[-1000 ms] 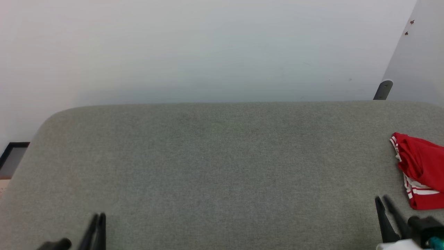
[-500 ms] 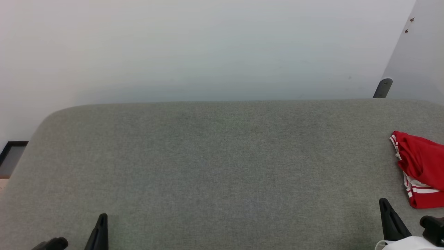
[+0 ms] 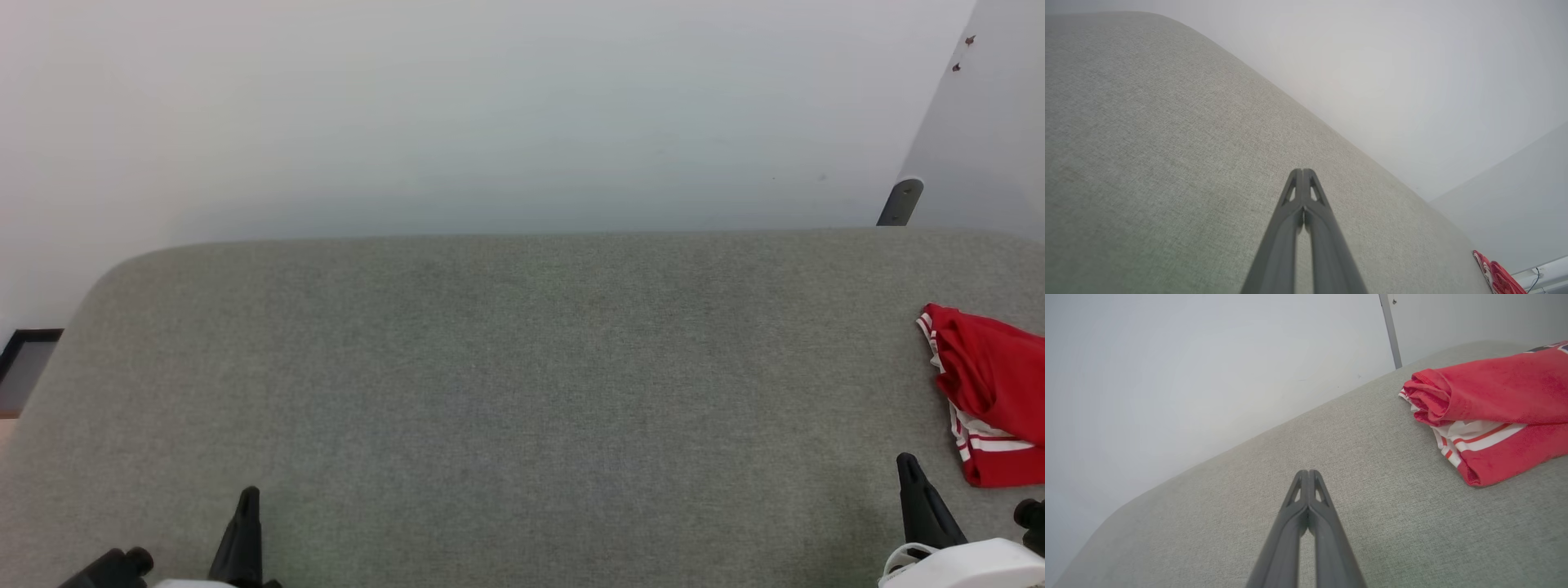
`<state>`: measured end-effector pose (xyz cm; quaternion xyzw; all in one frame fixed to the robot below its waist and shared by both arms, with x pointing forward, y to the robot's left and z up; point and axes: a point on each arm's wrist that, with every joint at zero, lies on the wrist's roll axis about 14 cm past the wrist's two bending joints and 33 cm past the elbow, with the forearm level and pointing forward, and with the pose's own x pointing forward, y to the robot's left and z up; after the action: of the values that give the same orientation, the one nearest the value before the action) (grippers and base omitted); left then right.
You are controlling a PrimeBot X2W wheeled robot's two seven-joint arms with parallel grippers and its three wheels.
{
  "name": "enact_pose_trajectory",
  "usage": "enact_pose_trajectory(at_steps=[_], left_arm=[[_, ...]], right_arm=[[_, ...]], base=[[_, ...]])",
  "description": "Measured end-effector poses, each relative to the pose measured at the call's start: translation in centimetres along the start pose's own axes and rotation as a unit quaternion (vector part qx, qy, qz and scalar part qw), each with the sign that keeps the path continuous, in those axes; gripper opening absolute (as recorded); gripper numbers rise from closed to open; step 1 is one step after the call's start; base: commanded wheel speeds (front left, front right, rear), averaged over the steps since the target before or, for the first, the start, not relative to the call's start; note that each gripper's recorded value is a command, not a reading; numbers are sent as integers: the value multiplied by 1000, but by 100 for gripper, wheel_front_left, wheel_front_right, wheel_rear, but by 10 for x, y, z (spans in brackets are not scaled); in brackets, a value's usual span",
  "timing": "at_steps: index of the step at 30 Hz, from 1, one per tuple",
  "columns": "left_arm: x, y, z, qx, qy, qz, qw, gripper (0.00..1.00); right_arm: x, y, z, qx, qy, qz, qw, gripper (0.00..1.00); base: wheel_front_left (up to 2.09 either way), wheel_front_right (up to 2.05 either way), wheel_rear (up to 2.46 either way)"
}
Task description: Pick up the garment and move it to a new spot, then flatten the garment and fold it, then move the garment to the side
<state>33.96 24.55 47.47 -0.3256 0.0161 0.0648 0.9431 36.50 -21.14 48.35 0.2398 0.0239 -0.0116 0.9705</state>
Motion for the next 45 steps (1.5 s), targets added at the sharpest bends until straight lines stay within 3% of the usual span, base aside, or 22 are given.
enact_pose_trajectory(at_steps=[20, 45], left_arm=[[11, -13, -2, -129, 7, -2, 992, 0], [23, -29, -4, -253, 18, -15, 967, 0]], right_arm=[[6, 4, 3, 152, 0, -9, 988, 0], [12, 9, 6, 304, -2, -6, 953, 0]], base=[[0, 0, 0], [0, 0, 0]])
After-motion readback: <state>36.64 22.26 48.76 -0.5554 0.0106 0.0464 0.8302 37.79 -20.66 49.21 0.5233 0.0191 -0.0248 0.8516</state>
